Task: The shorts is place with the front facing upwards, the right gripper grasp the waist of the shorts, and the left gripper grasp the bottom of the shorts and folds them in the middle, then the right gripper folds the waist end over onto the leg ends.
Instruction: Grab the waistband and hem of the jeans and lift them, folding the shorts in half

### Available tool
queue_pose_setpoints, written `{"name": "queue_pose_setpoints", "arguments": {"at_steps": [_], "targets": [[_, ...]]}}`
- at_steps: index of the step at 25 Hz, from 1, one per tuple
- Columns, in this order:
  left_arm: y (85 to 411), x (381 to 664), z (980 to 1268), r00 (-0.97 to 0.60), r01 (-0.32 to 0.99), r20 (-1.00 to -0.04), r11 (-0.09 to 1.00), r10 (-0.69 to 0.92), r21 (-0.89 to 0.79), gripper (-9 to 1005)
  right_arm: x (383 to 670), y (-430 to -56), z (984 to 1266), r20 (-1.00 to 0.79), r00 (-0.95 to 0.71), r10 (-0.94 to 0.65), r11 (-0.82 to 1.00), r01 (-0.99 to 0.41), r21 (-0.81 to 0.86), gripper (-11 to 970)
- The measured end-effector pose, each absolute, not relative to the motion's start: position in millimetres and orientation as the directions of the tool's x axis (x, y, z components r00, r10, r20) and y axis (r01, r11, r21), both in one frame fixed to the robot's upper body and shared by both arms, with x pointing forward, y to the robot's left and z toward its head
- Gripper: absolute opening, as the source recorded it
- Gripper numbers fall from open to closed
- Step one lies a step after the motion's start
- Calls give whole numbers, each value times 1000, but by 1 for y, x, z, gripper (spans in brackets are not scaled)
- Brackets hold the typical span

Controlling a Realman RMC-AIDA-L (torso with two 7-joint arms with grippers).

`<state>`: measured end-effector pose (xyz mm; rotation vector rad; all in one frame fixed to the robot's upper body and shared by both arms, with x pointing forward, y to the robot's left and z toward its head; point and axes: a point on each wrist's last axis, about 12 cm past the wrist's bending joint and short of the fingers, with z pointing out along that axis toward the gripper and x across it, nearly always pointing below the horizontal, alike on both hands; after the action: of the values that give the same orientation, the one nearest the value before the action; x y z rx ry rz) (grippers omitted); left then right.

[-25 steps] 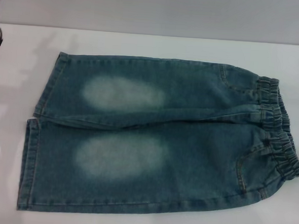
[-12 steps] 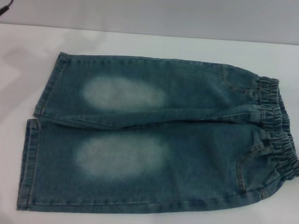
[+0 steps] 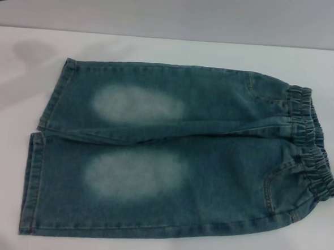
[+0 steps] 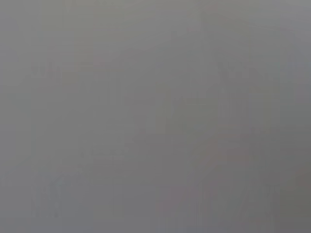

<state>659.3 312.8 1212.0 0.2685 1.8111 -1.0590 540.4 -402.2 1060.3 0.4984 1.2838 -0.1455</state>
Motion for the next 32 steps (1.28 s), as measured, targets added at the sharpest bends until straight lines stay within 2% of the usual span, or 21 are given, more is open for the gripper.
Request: {"name": "queue_pose_setpoints", "arguments": {"at_steps": [3,5,9,11,14,15,21,22,31,32], "targets": [[315,658,1214,-524,587,-813,585,-253,-560,632,540,-405,1062,-943,293,160,886,379,268,441],[317,652,1218,-633,563,-752,558,-183,-609,632,541,-407,1063,-944,294,149,887,382,259,441],[318,650,1219,-661,552,-733,558,-161,-620,631,541,-412,1067,-944,300,134,888,387,249,441],[319,642,1217,-772,493,-632,572,-60,-656,631,542,-413,1068,-944,302,130,888,388,246,441],[320,640,1215,-794,480,-607,577,-35,-661,631,542,-414,1069,-944,304,125,889,389,243,441],[323,632,1213,-829,459,-559,572,0,-680,631,542,-414,1069,-944,306,124,889,388,242,441],[332,621,1205,-866,410,-500,560,-9,-720,631,542,-415,1071,-945,310,105,892,391,228,441],[340,610,1196,-895,364,-446,550,-16,-752,631,542,-416,1072,-945,311,103,892,392,226,441],[364,583,1173,-940,250,-337,583,-44,-773,631,541,-423,1076,-938,335,91,877,418,235,440],[372,574,1165,-950,217,-308,588,-57,-779,631,542,-424,1077,-938,335,89,877,419,234,440]]}}
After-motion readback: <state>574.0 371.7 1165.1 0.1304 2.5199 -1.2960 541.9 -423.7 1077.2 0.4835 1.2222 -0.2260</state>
